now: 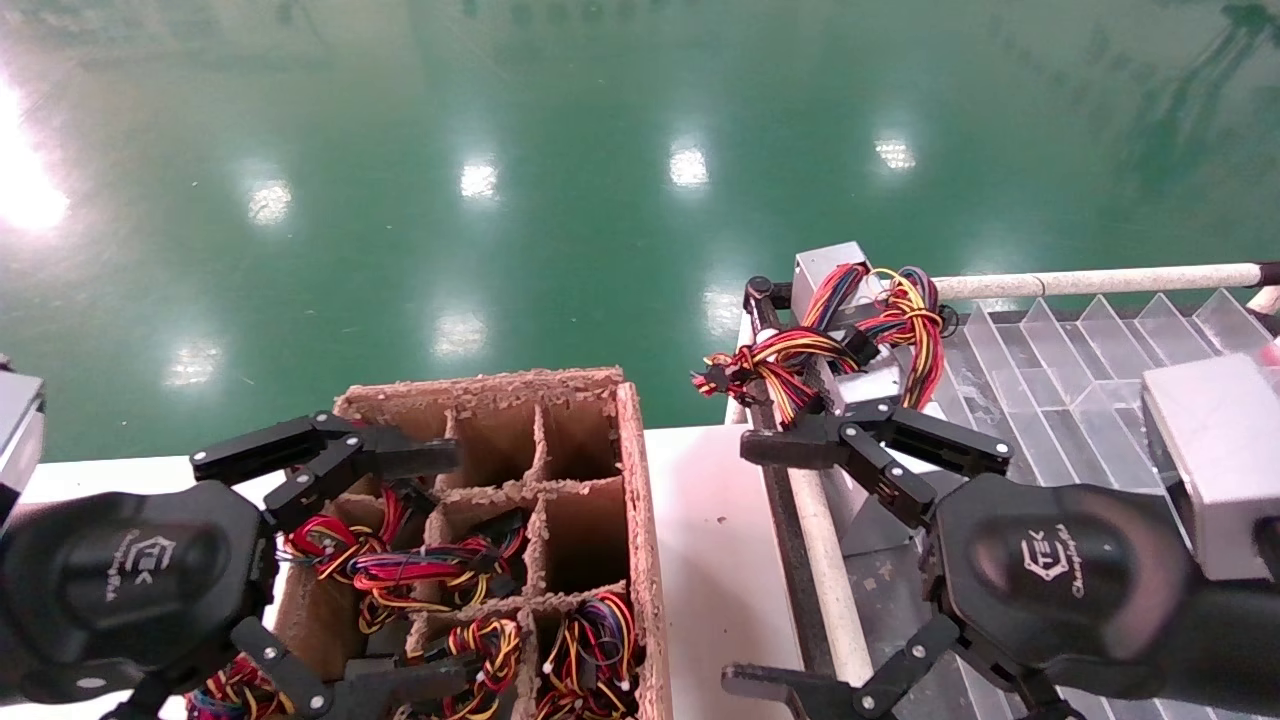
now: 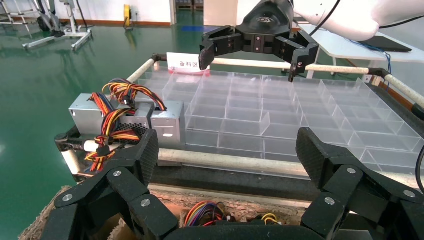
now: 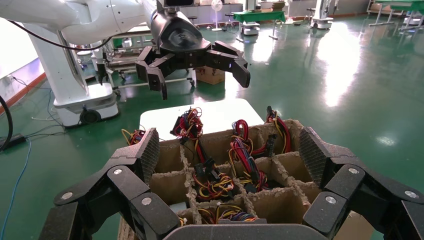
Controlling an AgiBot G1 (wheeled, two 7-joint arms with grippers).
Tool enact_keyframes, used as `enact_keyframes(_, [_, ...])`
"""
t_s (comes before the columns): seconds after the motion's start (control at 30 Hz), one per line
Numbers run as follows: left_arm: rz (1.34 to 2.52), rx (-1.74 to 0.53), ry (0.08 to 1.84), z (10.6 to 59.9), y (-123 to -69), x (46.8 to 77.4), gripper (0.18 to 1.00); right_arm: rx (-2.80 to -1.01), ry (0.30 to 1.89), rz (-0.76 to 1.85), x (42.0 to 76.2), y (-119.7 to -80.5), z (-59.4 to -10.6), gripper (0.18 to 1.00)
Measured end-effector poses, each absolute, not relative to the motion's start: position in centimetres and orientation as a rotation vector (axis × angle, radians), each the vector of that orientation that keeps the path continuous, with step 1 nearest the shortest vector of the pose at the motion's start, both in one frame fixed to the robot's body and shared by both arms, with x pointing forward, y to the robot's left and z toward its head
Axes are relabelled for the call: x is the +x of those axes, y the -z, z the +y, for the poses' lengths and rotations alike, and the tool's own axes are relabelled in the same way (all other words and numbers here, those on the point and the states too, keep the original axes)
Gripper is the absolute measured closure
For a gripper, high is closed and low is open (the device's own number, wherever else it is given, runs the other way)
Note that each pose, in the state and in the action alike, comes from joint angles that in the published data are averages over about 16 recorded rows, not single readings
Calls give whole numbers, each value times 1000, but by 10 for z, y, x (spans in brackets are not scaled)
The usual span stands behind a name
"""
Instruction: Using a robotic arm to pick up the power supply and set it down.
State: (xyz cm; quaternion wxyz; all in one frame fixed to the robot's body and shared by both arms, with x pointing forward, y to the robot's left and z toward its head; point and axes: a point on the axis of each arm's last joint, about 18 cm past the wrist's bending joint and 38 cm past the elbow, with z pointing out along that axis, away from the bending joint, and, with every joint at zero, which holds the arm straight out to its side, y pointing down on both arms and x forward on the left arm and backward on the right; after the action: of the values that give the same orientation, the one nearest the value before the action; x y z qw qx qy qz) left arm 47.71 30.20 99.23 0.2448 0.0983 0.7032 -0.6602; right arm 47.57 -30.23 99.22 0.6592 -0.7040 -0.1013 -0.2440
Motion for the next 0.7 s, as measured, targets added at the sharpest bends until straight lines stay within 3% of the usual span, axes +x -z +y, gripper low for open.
enact_keyframes(0.7, [1920, 268, 1803, 302, -992, 477, 185, -1633, 552, -240, 477, -988, -301, 178])
